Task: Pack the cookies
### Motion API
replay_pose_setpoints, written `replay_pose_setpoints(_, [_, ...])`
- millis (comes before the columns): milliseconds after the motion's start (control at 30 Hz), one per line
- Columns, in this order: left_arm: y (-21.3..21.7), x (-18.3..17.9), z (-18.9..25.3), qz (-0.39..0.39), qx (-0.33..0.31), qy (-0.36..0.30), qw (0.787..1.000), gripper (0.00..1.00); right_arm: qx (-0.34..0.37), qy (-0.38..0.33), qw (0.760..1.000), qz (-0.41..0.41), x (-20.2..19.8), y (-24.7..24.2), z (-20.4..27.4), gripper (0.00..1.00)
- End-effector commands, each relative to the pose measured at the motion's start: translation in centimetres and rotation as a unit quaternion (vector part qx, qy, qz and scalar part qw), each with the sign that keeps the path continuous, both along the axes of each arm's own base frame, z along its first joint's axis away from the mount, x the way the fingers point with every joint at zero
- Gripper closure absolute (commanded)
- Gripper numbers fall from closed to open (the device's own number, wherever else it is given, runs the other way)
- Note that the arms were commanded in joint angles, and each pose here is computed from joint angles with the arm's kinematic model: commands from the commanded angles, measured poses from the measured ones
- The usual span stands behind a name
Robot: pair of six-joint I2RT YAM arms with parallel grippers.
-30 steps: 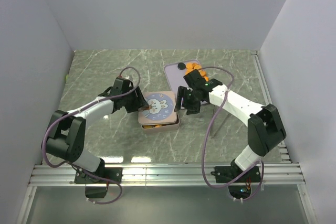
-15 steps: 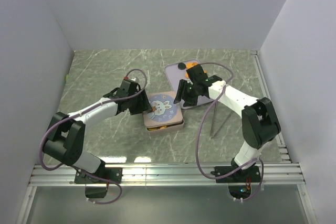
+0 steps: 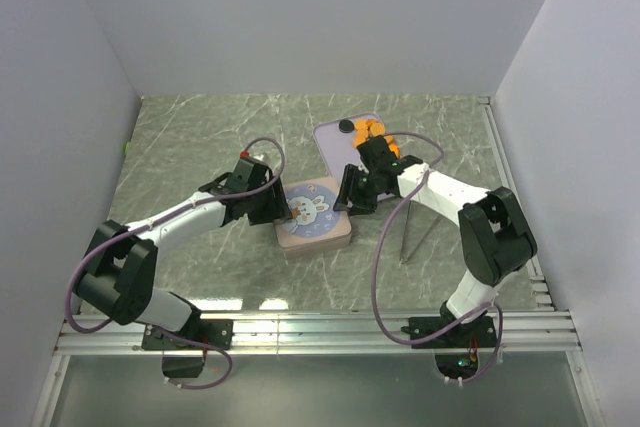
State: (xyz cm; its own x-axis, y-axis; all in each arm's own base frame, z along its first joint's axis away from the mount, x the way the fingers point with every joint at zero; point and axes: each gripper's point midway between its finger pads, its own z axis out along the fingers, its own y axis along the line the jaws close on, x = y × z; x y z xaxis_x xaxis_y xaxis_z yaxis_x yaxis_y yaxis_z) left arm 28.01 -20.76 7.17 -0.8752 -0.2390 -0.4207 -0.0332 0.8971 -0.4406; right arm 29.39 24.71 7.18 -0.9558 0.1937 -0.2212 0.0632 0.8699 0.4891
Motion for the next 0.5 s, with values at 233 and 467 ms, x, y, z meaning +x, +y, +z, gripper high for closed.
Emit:
replay_pose_setpoints(233, [-0.8,-1.0,1.3,-0.002,-0.014,-0.018,1.0,0.36,0.023,-0.027,0.999,-0.009,-0.8,-0.4,2.3,0.46])
replay_pose_setpoints(467, [-0.7,-1.4,0.8,-0.001,-0.005,-0.012,1.0,0.36,0.023,-0.022,0.999,-0.013,-1.2,-0.6,1.8,0.47])
